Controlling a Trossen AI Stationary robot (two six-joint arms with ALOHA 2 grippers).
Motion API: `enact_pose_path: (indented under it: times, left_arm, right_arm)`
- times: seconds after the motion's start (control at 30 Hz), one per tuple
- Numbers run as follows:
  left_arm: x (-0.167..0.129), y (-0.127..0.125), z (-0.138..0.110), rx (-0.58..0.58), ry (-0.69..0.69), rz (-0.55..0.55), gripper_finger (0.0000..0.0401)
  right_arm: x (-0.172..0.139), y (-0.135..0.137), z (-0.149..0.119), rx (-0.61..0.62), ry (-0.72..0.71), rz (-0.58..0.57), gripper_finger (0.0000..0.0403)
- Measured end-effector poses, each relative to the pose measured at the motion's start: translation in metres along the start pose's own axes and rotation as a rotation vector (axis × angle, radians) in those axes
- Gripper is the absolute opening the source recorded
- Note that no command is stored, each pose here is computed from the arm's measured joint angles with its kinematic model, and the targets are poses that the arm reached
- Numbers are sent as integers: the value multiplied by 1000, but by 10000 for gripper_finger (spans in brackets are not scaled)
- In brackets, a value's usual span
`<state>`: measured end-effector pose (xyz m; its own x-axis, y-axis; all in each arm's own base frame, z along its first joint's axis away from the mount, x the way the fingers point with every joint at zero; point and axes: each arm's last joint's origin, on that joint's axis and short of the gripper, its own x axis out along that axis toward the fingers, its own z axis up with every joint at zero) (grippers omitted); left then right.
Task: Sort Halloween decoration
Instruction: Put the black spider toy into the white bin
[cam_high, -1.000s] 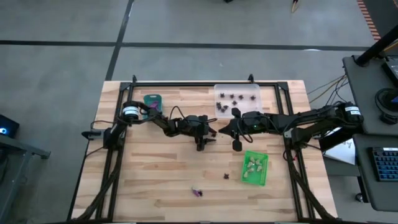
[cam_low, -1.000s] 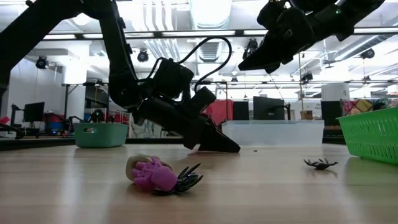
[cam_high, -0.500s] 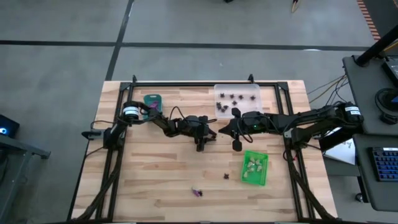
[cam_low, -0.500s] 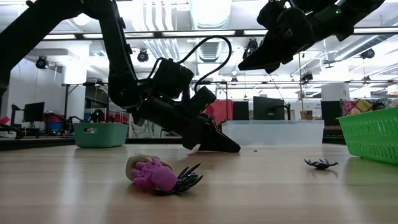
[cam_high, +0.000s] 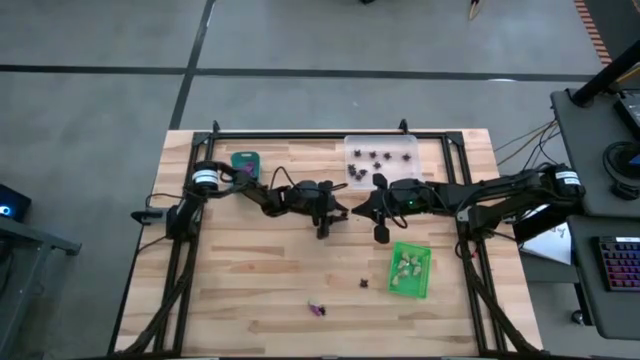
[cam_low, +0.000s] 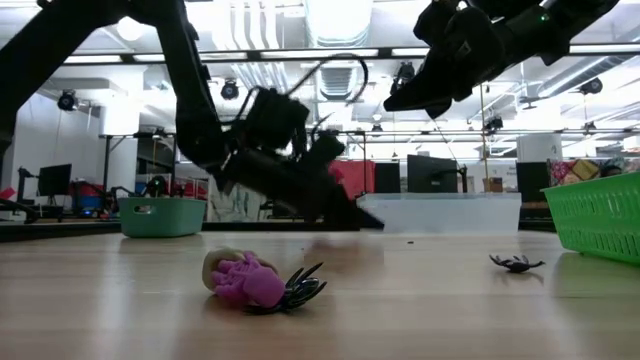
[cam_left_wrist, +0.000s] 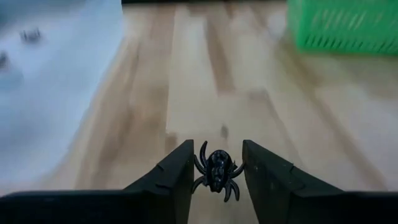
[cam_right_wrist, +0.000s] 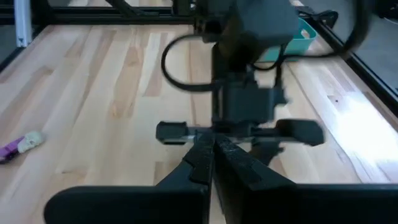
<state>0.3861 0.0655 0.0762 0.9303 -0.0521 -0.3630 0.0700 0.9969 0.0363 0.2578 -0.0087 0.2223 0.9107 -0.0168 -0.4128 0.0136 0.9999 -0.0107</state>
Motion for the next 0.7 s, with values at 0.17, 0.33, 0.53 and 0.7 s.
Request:
enact_pose_path:
  times: [0.17, 0.33, 0.53, 0.7]
  left_arm:
    - [-11, 0, 29, -3, -59, -9, 114]
    - [-27, 6, 63, 1, -152, 52, 114]
    - [-31, 30, 101, 20, -226, 140, 114]
    - [-17, 59, 117, 34, -178, 183, 114]
  right_arm:
    - [-8, 1, 6, 18, -33, 45, 9]
    - [-21, 2, 11, 43, -54, 46, 9]
    - [-42, 2, 20, 42, -107, 47, 9]
    - [-61, 3, 28, 38, -169, 50, 9]
